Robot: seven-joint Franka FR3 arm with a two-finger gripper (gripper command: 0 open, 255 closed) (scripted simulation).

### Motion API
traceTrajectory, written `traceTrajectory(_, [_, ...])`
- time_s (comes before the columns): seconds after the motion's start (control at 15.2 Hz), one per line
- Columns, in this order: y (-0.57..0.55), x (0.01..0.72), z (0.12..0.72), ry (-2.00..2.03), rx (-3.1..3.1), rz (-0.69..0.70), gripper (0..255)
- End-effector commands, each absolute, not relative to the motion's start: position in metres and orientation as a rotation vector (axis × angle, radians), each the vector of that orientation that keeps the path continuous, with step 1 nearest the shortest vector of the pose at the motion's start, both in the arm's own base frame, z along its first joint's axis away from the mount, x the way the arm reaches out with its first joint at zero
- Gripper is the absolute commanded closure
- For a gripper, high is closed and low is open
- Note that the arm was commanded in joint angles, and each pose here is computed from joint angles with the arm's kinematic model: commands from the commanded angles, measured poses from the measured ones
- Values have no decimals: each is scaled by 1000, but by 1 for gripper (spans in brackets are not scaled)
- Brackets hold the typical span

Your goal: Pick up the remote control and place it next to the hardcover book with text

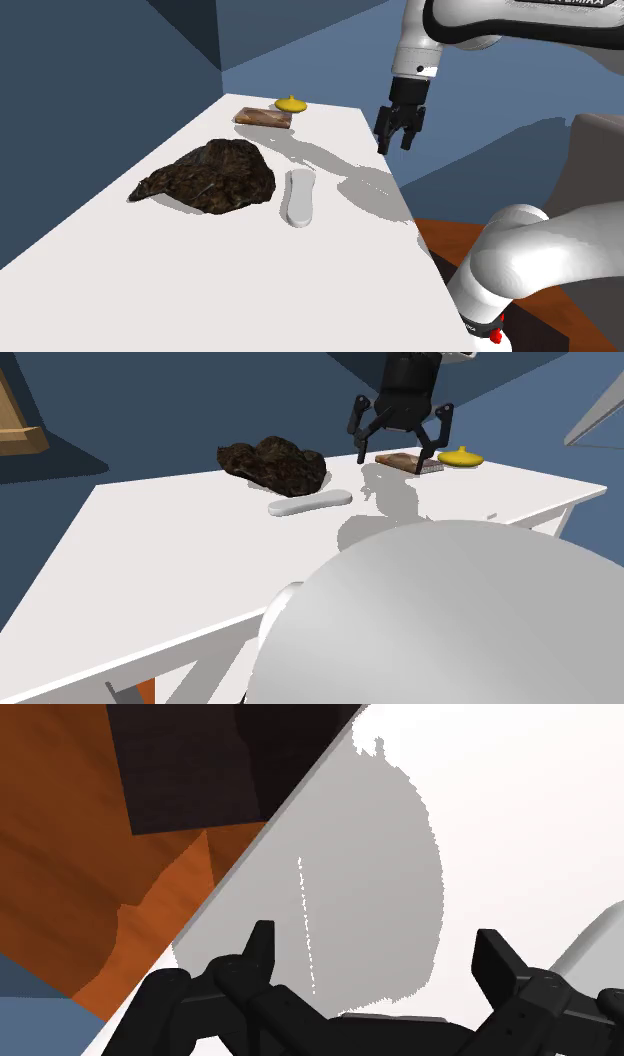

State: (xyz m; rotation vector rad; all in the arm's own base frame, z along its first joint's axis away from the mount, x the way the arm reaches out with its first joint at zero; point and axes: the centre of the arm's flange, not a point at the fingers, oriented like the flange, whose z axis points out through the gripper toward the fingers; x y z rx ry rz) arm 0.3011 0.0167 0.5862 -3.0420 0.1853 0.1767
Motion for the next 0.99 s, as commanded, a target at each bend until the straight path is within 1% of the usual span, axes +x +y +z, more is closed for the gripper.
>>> traceTrajectory(0.0, [17,301,586,185,-3042,177,0])
traceTrajectory(0.46, [101,330,557,554,-3044,107,0])
traceTrajectory(0.92, [175,379,524,925,-3000,35,0])
